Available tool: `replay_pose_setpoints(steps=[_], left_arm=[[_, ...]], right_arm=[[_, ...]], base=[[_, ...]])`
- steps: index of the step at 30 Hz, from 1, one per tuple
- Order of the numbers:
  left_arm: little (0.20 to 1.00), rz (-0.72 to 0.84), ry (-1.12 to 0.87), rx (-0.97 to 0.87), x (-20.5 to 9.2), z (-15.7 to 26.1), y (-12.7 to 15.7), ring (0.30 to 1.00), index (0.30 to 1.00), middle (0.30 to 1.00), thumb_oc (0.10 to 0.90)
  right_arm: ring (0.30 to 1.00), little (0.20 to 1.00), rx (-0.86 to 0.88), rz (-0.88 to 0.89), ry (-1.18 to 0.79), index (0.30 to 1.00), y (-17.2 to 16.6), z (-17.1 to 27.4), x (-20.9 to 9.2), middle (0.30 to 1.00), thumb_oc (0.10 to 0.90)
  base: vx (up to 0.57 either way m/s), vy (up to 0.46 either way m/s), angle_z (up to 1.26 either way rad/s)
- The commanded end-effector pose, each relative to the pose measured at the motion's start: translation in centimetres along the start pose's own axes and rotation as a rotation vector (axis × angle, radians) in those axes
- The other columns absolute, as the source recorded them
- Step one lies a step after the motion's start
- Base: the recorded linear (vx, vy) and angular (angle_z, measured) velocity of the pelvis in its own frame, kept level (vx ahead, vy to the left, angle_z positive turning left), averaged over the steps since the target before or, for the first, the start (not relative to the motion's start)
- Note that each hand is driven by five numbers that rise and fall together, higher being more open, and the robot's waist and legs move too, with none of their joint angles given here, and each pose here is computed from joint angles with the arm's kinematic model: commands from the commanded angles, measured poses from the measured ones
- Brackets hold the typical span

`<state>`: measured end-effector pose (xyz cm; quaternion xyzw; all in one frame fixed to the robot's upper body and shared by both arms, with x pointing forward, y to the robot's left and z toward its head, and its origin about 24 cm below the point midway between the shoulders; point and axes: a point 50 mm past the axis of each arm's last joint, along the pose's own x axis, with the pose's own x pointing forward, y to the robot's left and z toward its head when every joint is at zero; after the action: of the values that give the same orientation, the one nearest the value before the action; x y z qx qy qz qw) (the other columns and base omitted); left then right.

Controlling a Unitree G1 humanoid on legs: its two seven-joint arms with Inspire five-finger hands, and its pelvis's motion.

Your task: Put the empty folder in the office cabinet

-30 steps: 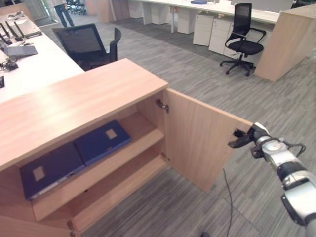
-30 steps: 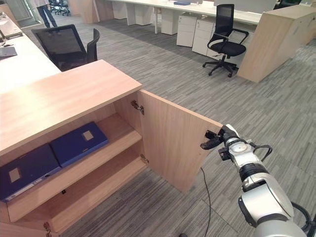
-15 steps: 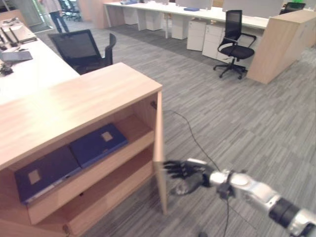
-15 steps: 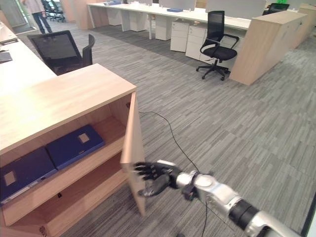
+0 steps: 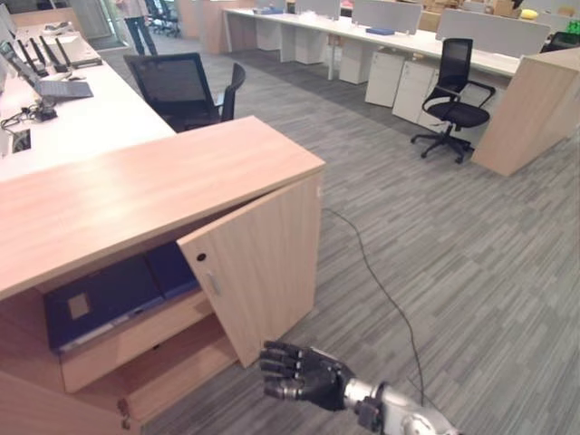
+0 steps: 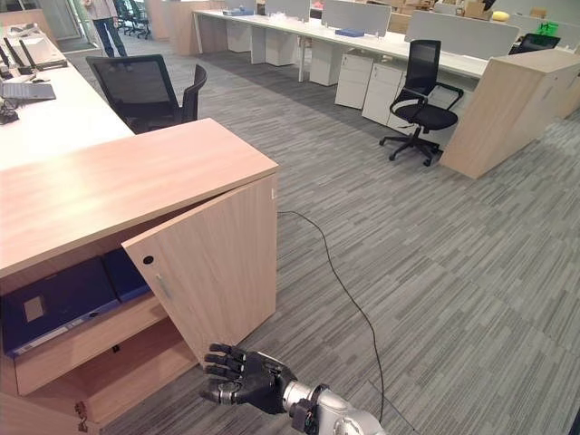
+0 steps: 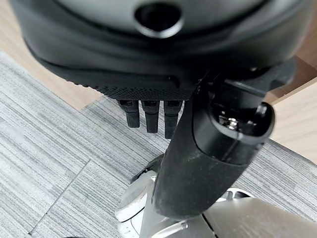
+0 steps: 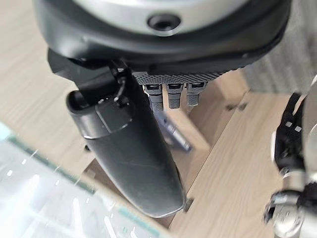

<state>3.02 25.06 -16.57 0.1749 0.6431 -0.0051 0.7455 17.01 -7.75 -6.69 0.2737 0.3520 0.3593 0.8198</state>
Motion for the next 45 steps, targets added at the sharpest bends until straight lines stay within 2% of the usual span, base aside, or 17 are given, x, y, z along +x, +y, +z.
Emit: replay_pose_setpoints(steps=[1,3,4,5,7,8,9,11,14,21,25,31,34,36,42,44,45], left_arm=[[0.9,-0.054,-0.111,-0.052,0.3,4.0,-1.6,0.9,0.9,0.9,0.8],[0.9,-0.074,-0.097,-0.094,0.3,3.5,-1.7,0.9,0.9,0.9,0.8],[0.9,-0.074,-0.097,-0.094,0.3,3.5,-1.7,0.9,0.9,0.9,0.8],[0.9,-0.083,-0.104,-0.112,0.3,3.7,-1.8,0.9,0.9,0.9,0.8],[0.9,-0.082,-0.122,-0.097,0.3,4.7,-2.0,0.9,0.9,0.9,0.8],[0.9,-0.08,-0.126,-0.094,0.3,4.9,-1.9,0.9,0.9,0.9,0.8],[0.9,-0.081,-0.141,-0.09,0.3,5.7,-2.1,0.9,0.9,0.9,0.8],[0.9,-0.081,-0.174,-0.069,0.3,7.6,-2.6,0.9,0.9,0.9,0.8],[0.9,-0.069,-0.143,-0.057,0.3,7.0,-2.6,0.9,0.9,0.9,0.8],[0.9,-0.142,-0.02,-0.093,0.3,3.4,-4.5,0.9,0.9,0.9,0.8],[0.9,-0.175,-0.022,-0.054,0.2,3.1,-5.1,0.9,0.9,0.9,0.8],[0.9,-0.189,-0.018,-0.171,0.2,2.7,-5.0,0.9,0.9,0.9,0.8],[0.9,-0.148,0.014,-0.406,0.3,1.7,-3.5,0.9,0.9,0.9,0.8],[0.9,-0.026,0.033,-0.653,0.2,0.1,0.2,0.9,0.9,0.9,0.8],[0.9,0.183,-0.06,-0.595,-0.3,1.3,6.5,0.9,0.9,0.9,0.8],[0.9,0.3,-0.163,-0.524,-1.1,3.2,10.1,0.9,0.9,0.9,0.8],[0.9,0.303,-0.163,-0.522,-1.2,3.2,10.2,0.9,0.9,0.9,0.8]], right_arm=[[0.9,0.9,-0.147,0.116,-0.167,0.9,2.7,5.2,2.6,0.9,0.8],[0.9,0.9,-0.276,-0.087,-0.046,0.9,-1.3,3.9,1.4,0.9,0.8],[0.9,0.9,-0.276,-0.087,-0.046,0.9,-1.3,3.9,1.4,0.9,0.8],[0.9,0.9,-0.395,-0.283,0.091,0.9,-4.9,2.5,0.1,0.9,0.8],[0.9,0.9,-0.314,-0.522,0.228,0.9,-8.5,-0.5,-1.7,0.9,0.8],[0.9,0.9,-0.314,-0.523,0.222,0.9,-8.5,-0.4,-1.6,0.9,0.8],[0.9,0.9,-0.267,-0.639,0.267,0.9,-9.7,-1.6,-2.5,0.9,0.8],[0.9,0.9,-0.273,-0.872,0.462,0.9,-12.2,-4.4,-6.9,0.9,0.8],[0.9,0.9,-0.277,-0.987,0.621,0.9,-13.2,-6.8,-10.7,0.9,0.8],[0.9,0.9,-0.009,-1.077,0.635,0.9,-12.3,-11.9,-15.2,0.9,0.8],[0.9,0.9,0.064,-1.112,0.624,0.9,-12.0,-13.0,-16.1,0.9,0.8],[0.9,0.9,0.199,-1.165,0.504,0.9,-12.0,-13.0,-16.2,0.9,0.8],[0.9,0.9,0.276,-1.21,0.442,0.9,-12.2,-12.8,-16.8,0.9,0.8],[0.9,0.9,0.35,-1.254,0.389,0.9,-12.5,-12.8,-18.2,0.9,0.8],[0.9,0.9,0.392,-1.282,0.362,0.9,-12.4,-13.2,-19.0,0.9,0.8],[0.9,0.9,0.398,-1.301,0.357,0.9,-12.4,-13.2,-19.4,0.9,0.8],[0.9,0.9,0.399,-1.299,0.356,0.9,-12.4,-13.3,-19.3,0.9,0.8]], base=[[-0.02,-0.117,0.06],[-0.01,-0.127,0.33],[-0.03,-0.159,0.62],[-0.06,-0.158,0.59],[-0.04,-0.161,0.53],[0.02,-0.121,0.93],[-0.07,-0.078,1.41],[-0.08,-0.046,1.63],[-0.15,0.017,1.75],[-0.01,0.087,0.88],[0.03,0.133,0.72],[0.02,0.145,0.67],[0.04,0.218,0.84],[0.04,0.24,0.82],[0.01,0.06,0.31],[0.02,0.04,0.01],[0.0,0.013,-0.14]])
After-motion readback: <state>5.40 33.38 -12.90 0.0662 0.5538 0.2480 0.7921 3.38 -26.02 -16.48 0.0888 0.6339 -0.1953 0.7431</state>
